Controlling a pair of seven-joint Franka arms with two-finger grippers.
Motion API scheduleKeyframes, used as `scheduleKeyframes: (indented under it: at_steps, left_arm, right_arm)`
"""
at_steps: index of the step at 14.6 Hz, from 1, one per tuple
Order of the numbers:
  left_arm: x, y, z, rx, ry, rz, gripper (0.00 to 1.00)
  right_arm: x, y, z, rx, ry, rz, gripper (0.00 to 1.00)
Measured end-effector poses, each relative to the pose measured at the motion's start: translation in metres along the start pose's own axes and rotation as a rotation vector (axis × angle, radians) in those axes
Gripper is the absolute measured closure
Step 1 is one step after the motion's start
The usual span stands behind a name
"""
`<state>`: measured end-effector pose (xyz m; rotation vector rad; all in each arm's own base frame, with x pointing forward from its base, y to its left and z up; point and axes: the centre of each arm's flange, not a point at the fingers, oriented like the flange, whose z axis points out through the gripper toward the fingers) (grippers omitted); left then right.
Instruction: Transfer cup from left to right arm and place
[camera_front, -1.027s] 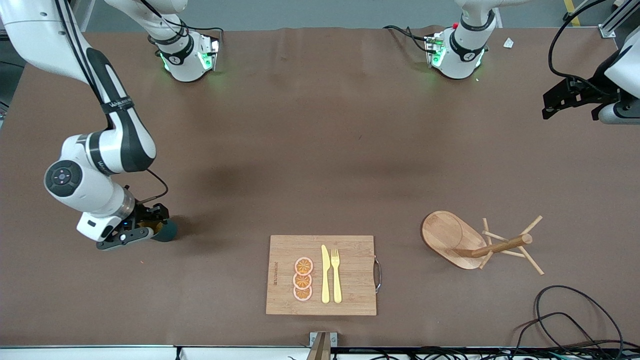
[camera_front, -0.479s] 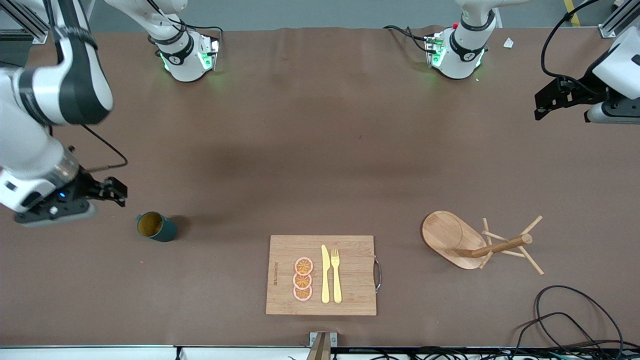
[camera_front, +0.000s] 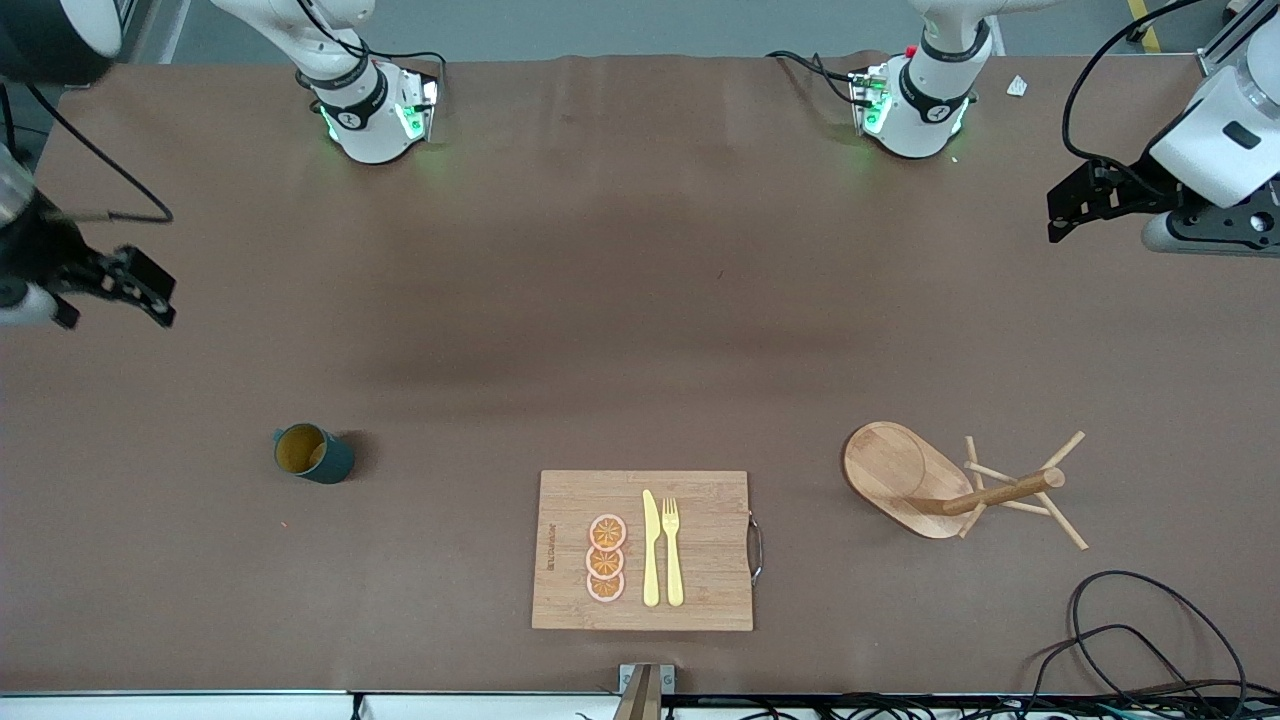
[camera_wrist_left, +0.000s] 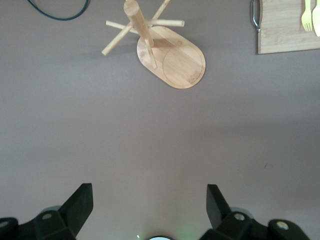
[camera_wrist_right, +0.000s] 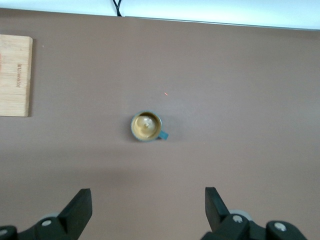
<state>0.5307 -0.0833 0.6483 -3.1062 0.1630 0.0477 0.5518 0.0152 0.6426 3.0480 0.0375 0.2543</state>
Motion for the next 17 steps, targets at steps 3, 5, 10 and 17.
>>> scheduleKeyframes:
  at_steps: [3,5,10,17]
  left_arm:
    - [-0.006,0.002,-0.001,0.004,0.001,0.0,0.0]
    - [-0.008,0.001,-0.003,0.006,0.003,-0.001,0.0]
    - [-0.008,-0.004,-0.003,0.005,0.002,-0.01,0.0]
    - [-0.007,-0.007,-0.003,0.005,0.003,-0.016,0.0]
  right_arm:
    - [-0.021,-0.001,-0.036,-0.007,0.015,0.021,0.0]
    - [-0.023,0.008,-0.038,0.013,0.017,0.043,0.0]
    - [-0.023,0.046,-0.029,0.044,0.014,0.102,0.0]
    - [-0.015,0.043,-0.008,0.045,0.024,0.098,0.0]
